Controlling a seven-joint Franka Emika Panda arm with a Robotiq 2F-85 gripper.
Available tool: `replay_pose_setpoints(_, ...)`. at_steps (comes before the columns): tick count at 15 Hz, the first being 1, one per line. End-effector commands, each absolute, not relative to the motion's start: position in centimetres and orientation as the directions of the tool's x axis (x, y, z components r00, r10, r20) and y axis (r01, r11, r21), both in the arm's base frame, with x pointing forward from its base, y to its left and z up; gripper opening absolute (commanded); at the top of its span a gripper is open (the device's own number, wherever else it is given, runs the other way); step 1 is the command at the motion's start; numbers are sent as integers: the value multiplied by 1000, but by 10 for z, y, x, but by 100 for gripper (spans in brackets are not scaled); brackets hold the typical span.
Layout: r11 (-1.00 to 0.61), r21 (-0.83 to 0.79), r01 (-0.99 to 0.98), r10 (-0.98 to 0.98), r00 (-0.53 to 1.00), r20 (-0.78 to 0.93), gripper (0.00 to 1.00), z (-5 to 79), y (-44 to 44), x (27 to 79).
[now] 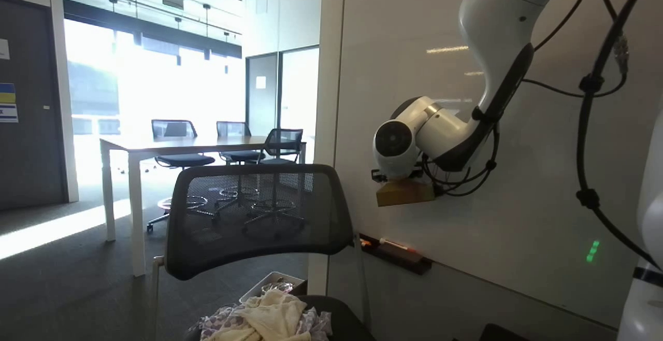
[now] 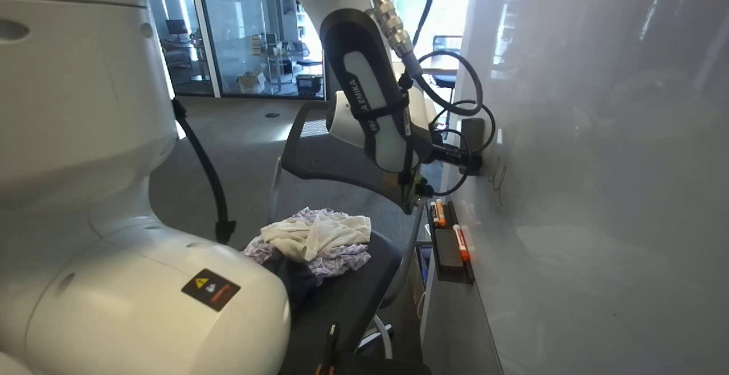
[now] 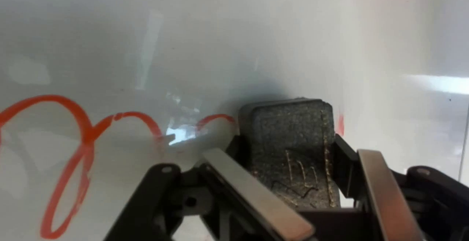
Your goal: Use the black eraser to wipe the whiteboard.
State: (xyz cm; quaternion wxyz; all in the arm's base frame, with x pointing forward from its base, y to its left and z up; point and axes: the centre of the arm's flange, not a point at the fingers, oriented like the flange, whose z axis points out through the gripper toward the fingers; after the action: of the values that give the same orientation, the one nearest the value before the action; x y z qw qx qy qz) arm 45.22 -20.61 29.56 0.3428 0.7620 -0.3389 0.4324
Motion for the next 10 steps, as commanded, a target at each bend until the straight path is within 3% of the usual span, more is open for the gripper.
replay_pose_setpoints(1, -402, 195, -894, -238, 308, 921, 34, 302, -281, 466)
replay_pose_setpoints(10, -379, 54, -924, -353, 199, 914, 34, 314, -287, 433)
